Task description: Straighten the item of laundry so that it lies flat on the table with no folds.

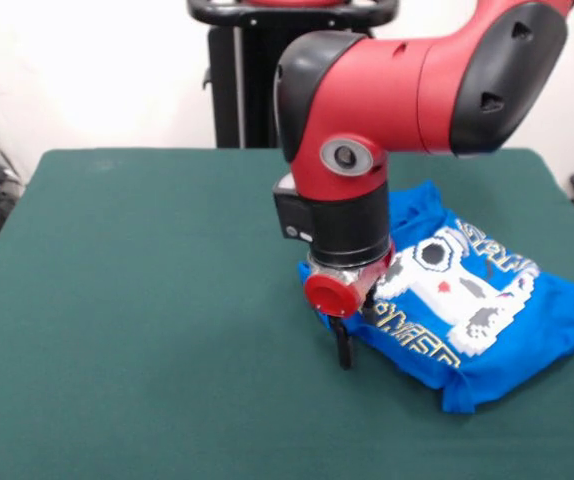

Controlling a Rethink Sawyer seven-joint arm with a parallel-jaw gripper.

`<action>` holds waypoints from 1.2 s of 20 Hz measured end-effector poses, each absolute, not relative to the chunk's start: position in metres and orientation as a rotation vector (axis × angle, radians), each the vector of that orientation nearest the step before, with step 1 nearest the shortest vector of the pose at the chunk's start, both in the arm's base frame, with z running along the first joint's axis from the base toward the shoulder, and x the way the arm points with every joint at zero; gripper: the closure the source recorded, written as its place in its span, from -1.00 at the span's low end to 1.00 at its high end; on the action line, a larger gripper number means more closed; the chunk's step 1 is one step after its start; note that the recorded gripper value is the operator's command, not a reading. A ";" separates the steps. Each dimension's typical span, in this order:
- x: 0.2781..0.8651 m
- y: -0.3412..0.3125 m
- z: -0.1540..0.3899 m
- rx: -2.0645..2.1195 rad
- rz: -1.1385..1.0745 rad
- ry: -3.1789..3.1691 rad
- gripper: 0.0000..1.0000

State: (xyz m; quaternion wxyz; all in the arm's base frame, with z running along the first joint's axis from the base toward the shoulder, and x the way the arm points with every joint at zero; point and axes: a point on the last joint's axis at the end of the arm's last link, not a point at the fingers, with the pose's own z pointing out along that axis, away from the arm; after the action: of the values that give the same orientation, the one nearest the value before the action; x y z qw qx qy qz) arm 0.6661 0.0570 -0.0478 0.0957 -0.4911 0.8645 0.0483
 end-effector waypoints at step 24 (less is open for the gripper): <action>0.665 0.057 -0.048 -1.459 0.163 2.567 1.00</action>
State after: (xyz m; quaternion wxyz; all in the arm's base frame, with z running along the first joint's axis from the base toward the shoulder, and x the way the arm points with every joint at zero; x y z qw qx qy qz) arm 0.6649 0.0571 -0.0475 0.0921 -0.4913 0.8644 0.0550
